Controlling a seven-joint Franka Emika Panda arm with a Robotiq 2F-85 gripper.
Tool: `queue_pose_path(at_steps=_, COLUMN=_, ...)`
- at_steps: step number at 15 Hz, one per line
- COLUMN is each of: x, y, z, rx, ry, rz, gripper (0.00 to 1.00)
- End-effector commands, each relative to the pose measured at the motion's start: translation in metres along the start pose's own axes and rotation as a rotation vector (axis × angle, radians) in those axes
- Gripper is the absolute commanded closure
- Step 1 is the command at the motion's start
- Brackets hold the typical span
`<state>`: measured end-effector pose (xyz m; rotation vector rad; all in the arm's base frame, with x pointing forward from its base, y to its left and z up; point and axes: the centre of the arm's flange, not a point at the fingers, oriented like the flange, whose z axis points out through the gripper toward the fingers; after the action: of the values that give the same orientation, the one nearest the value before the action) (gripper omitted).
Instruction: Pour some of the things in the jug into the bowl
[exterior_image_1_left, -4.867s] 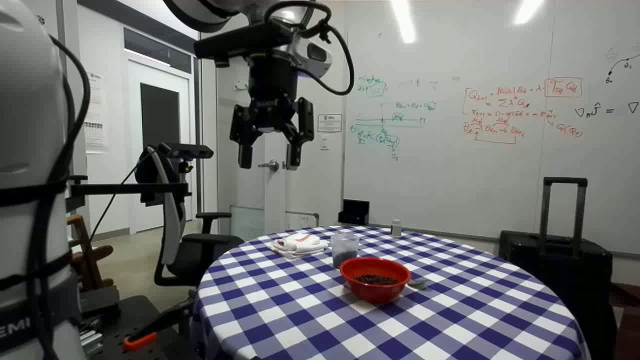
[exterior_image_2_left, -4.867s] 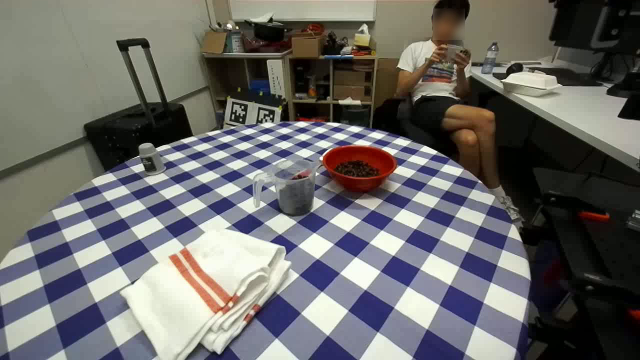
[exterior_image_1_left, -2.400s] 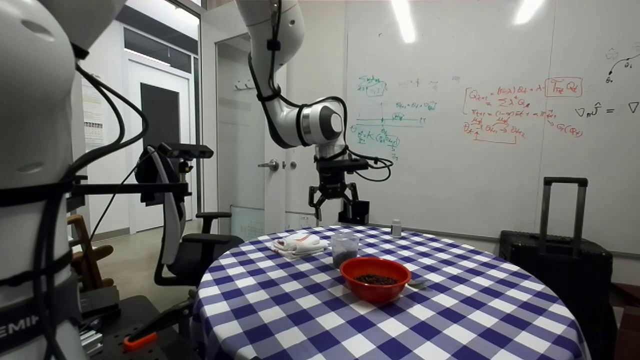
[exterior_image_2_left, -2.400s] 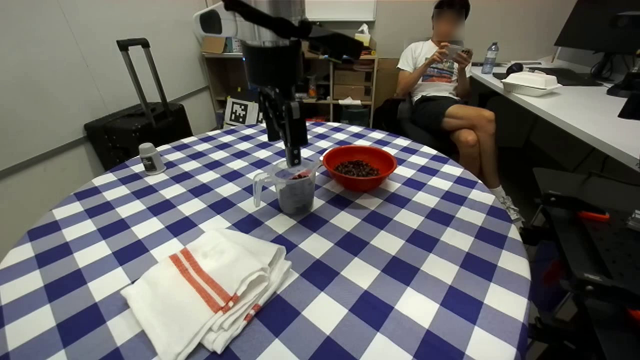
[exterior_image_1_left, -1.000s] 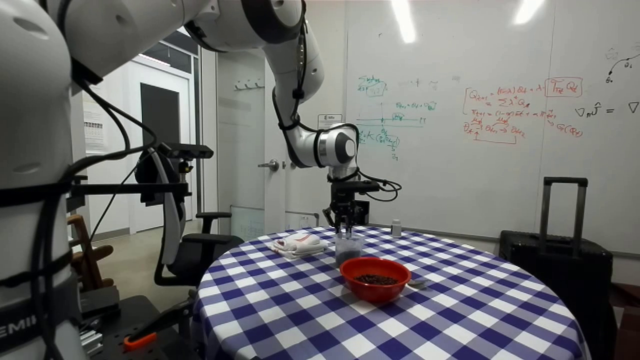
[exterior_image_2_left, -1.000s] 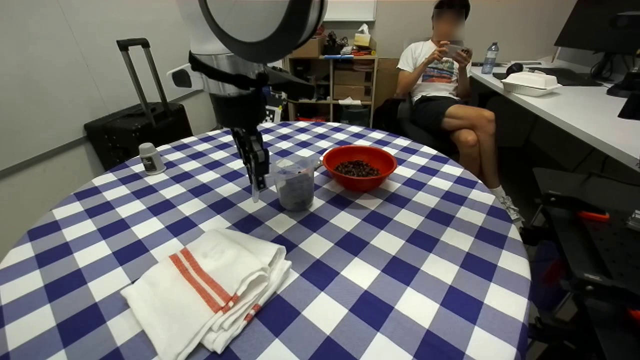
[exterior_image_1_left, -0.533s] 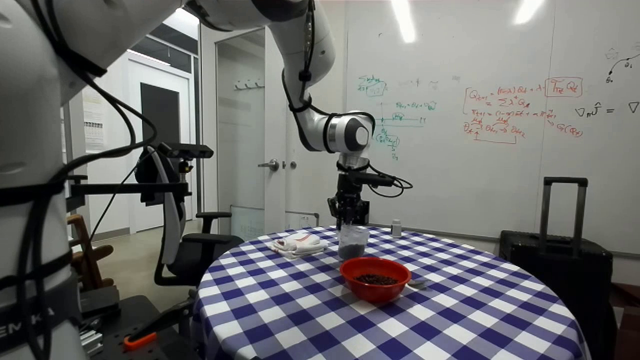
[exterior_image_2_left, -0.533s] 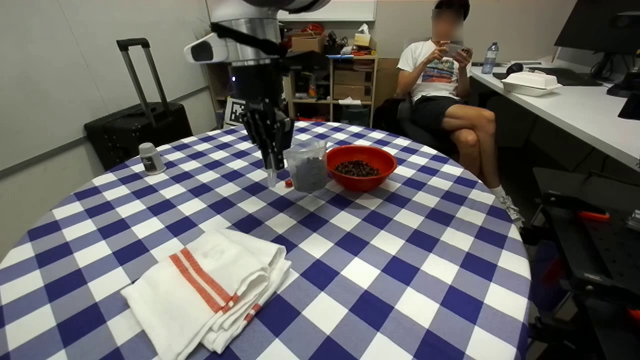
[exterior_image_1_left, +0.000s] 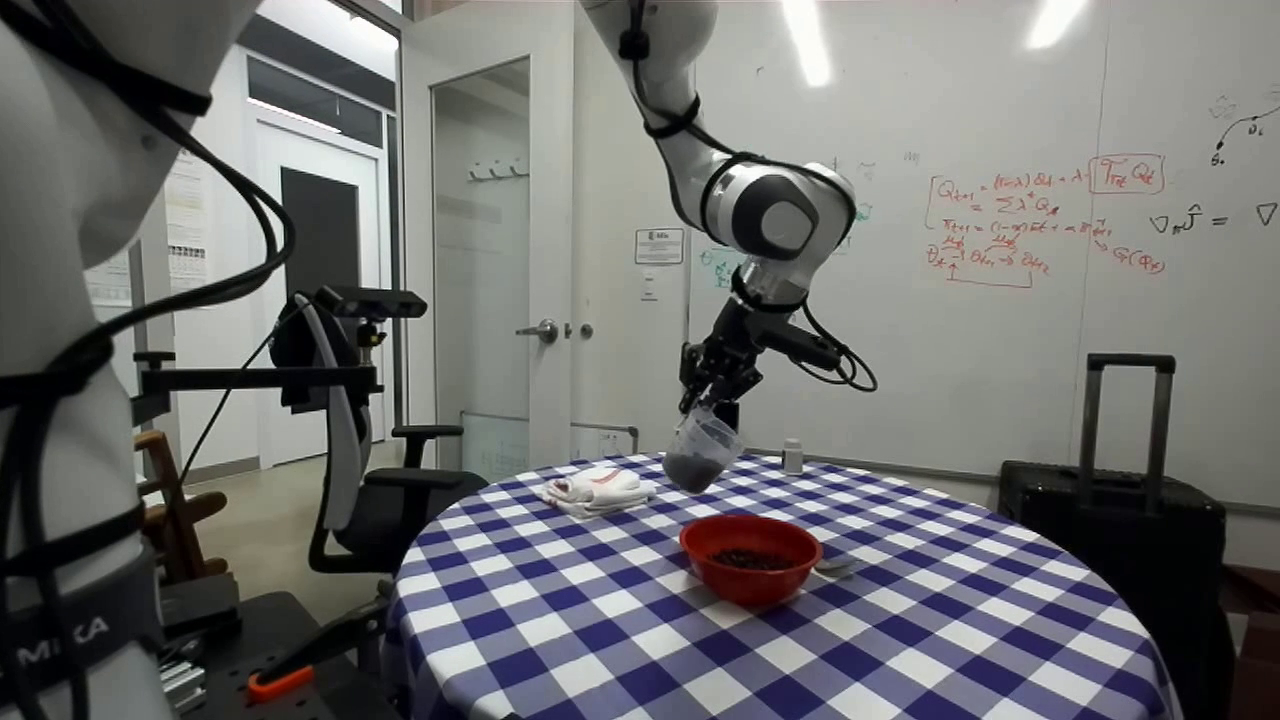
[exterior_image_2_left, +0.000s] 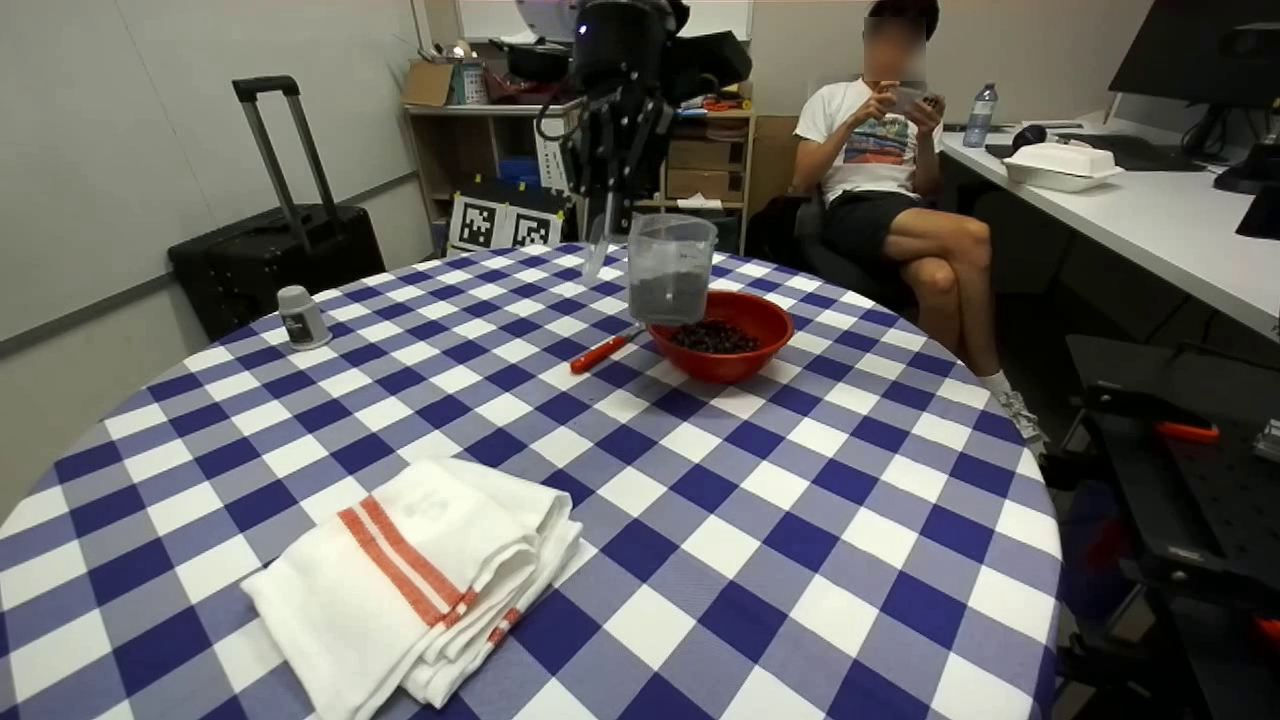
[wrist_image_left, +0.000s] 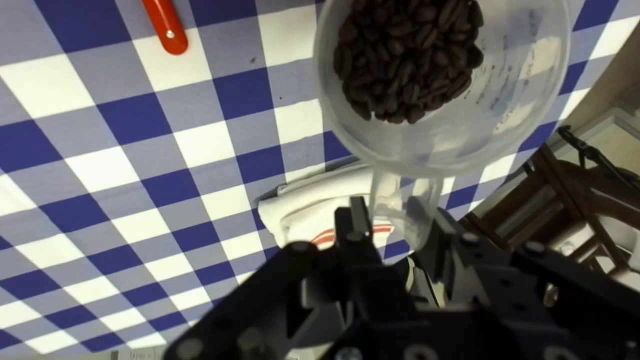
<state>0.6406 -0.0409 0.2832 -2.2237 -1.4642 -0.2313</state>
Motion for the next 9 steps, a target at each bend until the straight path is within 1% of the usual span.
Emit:
queue_pose_path(at_steps=1, x=-0.048, y=-0.016, z=-0.029, rx=0.061, ry=0.188, rz=0.024, gripper=0.93)
queue_pose_path(at_steps=4, x=-0.079, y=-0.013, z=-0.035, rx=0.129, ry=0.33, rz=0.022, gripper=0.93)
queue_pose_path(at_steps=9, x=-0.114, y=-0.007, z=-0.023, rx=0.254, ry=0.557, rz=-0.045, gripper=0.93)
